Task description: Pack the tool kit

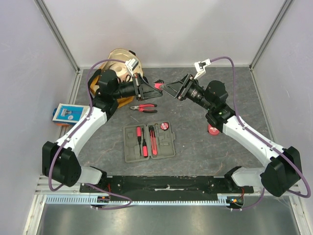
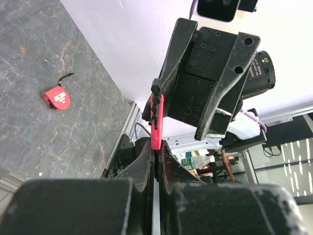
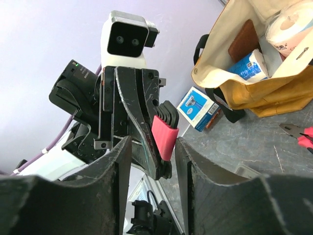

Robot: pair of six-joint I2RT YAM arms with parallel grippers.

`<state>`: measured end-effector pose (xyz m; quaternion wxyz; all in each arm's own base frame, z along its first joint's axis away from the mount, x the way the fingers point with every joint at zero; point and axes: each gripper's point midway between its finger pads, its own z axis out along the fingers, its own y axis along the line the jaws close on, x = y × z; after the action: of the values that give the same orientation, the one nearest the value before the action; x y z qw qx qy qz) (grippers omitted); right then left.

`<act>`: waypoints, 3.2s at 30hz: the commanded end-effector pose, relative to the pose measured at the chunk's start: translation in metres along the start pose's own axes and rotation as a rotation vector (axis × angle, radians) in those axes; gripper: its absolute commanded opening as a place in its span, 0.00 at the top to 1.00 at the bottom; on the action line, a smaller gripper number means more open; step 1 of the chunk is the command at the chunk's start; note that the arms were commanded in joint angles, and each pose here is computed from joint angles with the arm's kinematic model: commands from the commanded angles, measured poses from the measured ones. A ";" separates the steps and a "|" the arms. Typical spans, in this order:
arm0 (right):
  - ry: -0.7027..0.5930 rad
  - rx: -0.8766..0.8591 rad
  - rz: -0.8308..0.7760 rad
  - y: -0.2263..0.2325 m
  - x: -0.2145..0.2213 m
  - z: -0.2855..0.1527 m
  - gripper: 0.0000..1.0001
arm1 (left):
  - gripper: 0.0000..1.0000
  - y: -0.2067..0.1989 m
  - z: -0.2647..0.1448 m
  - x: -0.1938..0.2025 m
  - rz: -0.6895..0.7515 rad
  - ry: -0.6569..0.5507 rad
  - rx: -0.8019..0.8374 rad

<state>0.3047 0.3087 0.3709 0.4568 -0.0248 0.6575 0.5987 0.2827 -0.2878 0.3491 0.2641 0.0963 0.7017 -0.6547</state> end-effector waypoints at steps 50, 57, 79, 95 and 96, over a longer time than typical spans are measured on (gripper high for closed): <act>0.596 0.533 0.054 -0.170 0.145 -0.067 1.00 | 0.28 0.211 -0.164 0.069 -0.155 -0.052 -1.174; 0.701 0.624 0.049 -0.197 0.175 -0.083 1.00 | 0.28 0.239 -0.192 0.100 -0.288 -0.086 -1.297; 0.653 0.695 -0.118 -0.228 0.199 -0.070 1.00 | 0.32 0.275 -0.171 0.139 -0.463 -0.024 -1.173; 0.665 0.704 -0.095 -0.240 0.215 -0.076 1.00 | 0.45 0.284 -0.162 0.152 -0.590 -0.011 -1.127; 0.668 0.708 -0.094 -0.241 0.216 -0.078 1.00 | 0.46 0.284 -0.162 0.153 -0.600 -0.011 -1.126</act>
<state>0.2728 0.2845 0.0414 0.2175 -0.0849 0.9341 0.2702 0.2474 -0.1171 0.0243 0.0918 -0.2420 0.9450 -0.2000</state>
